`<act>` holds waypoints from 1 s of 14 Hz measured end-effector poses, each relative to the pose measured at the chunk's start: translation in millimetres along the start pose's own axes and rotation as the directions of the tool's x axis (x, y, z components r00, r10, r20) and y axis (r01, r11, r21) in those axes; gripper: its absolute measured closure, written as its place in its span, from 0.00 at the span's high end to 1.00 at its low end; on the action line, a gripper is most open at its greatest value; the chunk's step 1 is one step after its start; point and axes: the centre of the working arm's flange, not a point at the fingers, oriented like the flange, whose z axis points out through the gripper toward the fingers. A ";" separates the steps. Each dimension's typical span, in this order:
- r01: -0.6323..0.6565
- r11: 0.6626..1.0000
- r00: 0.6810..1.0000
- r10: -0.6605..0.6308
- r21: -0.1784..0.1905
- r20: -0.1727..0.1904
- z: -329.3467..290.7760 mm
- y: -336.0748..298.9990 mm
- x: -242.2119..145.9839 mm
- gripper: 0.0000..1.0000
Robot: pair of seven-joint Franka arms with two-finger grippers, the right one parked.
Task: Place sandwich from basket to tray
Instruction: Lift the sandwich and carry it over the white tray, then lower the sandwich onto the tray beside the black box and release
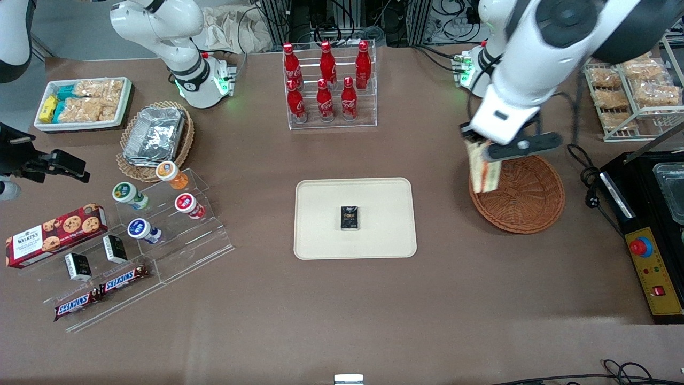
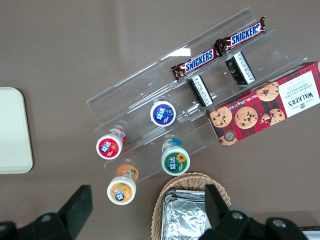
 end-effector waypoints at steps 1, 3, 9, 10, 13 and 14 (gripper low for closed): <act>-0.017 1.000 1.000 0.017 -0.008 0.000 16.8 19.9 3.9 0.21; -0.037 0.999 0.999 0.037 0.000 -0.001 57.7 55.6 13.0 0.21; -0.111 0.994 0.994 0.111 0.004 -0.002 189.9 130.2 36.1 0.21; -0.124 0.992 0.992 0.124 0.000 -0.002 211.8 136.6 40.4 0.21; -0.140 0.990 0.990 0.140 0.008 -0.005 264.5 149.8 46.6 0.21; -0.135 0.991 0.991 0.135 0.014 -0.010 277.3 153.0 47.2 0.21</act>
